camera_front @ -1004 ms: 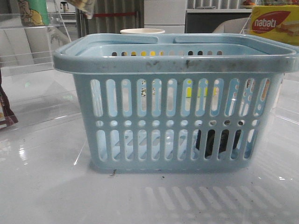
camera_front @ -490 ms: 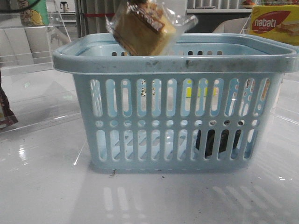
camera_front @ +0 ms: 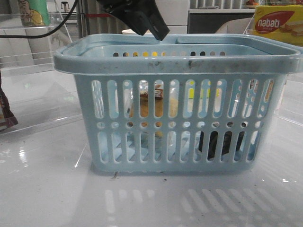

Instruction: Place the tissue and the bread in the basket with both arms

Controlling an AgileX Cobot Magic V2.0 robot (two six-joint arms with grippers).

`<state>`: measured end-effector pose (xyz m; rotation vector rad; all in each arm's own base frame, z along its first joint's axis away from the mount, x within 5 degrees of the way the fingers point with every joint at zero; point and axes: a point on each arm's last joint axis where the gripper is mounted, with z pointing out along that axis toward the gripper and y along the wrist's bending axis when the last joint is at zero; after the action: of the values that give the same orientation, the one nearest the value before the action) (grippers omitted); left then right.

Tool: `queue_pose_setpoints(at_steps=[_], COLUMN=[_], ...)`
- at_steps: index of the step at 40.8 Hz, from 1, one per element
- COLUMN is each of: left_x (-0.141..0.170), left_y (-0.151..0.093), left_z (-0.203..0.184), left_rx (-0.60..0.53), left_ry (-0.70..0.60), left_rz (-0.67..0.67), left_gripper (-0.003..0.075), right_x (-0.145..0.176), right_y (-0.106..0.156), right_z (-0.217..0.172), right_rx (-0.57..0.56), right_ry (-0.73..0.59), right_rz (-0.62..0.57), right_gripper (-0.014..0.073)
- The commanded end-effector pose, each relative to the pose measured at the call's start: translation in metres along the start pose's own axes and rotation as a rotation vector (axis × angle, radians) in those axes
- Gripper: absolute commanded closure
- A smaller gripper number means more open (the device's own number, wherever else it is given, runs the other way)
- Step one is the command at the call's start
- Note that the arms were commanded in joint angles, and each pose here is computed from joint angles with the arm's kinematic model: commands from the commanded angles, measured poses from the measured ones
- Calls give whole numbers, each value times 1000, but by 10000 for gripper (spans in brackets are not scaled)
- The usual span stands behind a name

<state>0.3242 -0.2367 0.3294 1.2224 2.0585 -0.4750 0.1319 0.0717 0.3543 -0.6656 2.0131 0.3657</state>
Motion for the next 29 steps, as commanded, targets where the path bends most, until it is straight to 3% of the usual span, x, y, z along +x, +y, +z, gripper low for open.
queue_pose_setpoints(at_steps=[1,10,15,29], left_x=[-32,-43,-38,24], left_y=[-12,-35,-48,-82], left_z=[-54,-123,-154,-176], left_rx=[-34,-43,-41,-7], left_ry=[-159,-248,-270,-197], left_rz=[38,94,48,8], left_gripper=[264,264,264,265], right_x=[-13,-13,-13,-13], right_y=[-1,-1,-1,0], right_z=[-7,-7,-7,-6], right_rx=[23,23,23,8], right_ry=[-94,-94,-94,-89], right_rz=[-6,-6,-6,8], right_gripper=[5,5,5,5])
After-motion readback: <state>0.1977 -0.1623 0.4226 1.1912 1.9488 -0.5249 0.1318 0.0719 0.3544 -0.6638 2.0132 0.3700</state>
